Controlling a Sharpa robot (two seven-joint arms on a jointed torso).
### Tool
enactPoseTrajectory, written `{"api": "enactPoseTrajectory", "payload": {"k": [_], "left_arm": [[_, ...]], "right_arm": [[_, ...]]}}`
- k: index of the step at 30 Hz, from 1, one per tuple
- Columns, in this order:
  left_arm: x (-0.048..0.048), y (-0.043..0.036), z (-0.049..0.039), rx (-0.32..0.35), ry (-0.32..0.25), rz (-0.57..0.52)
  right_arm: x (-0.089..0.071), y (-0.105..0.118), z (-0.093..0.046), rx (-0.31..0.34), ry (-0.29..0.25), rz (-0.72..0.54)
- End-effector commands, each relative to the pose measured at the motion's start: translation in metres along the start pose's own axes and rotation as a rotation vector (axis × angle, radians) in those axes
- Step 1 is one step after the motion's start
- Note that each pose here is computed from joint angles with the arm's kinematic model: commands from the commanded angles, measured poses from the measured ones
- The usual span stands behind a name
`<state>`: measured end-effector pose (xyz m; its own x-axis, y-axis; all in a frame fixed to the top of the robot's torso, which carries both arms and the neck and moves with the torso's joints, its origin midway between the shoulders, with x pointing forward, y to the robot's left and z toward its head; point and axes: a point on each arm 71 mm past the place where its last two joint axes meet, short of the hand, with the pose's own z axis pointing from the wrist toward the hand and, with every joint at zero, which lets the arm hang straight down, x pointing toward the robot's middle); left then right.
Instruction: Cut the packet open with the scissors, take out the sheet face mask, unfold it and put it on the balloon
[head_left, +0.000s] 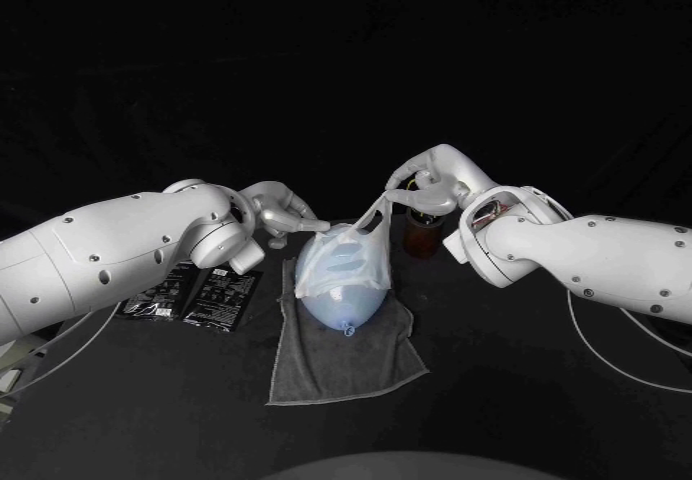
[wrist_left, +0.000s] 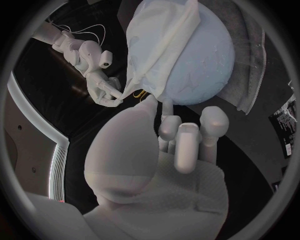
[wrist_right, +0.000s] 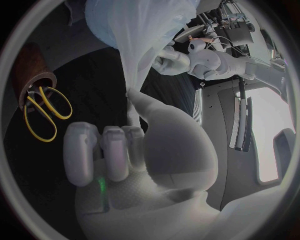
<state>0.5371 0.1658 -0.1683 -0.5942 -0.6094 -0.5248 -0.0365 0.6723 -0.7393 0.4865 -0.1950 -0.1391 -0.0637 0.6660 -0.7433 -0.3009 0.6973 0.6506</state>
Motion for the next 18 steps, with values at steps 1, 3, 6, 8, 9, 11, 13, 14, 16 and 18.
{"api": "enactPoseTrajectory", "payload": {"k": [1,3,6,8,9,11,13,14,16,18], "left_arm": [[0.0027,-0.0016,0.0012,-0.010,0.015,0.043],[0.0028,-0.0017,0.0018,-0.016,0.012,0.053],[0.0027,-0.0017,0.0026,-0.024,0.008,0.061],[0.0025,-0.0017,0.0030,-0.028,0.003,0.066],[0.0025,-0.0019,0.0034,-0.032,-0.001,0.072],[0.0028,-0.0023,0.0038,-0.035,-0.002,0.077],[0.0034,-0.0029,0.0043,-0.037,-0.003,0.082],[0.0038,-0.0033,0.0045,-0.037,-0.004,0.086],[0.0045,-0.0041,0.0048,-0.038,-0.006,0.090],[0.0050,-0.0049,0.0049,-0.038,-0.010,0.092]], "right_arm": [[-0.0011,0.0014,-0.0003,-0.010,-0.008,-0.007],[-0.0012,0.0014,-0.0005,-0.009,-0.009,-0.007],[-0.0013,0.0016,-0.0009,-0.009,-0.010,-0.006],[-0.0013,0.0017,-0.0012,-0.009,-0.010,-0.006],[-0.0013,0.0019,-0.0014,-0.009,-0.009,-0.005],[-0.0012,0.0021,-0.0016,-0.009,-0.009,-0.005],[-0.0011,0.0023,-0.0018,-0.009,-0.008,-0.004],[-0.0011,0.0024,-0.0019,-0.009,-0.008,-0.004],[-0.0010,0.0024,-0.0020,-0.009,-0.008,-0.004],[-0.0011,0.0023,-0.0020,-0.008,-0.009,-0.004]]}}
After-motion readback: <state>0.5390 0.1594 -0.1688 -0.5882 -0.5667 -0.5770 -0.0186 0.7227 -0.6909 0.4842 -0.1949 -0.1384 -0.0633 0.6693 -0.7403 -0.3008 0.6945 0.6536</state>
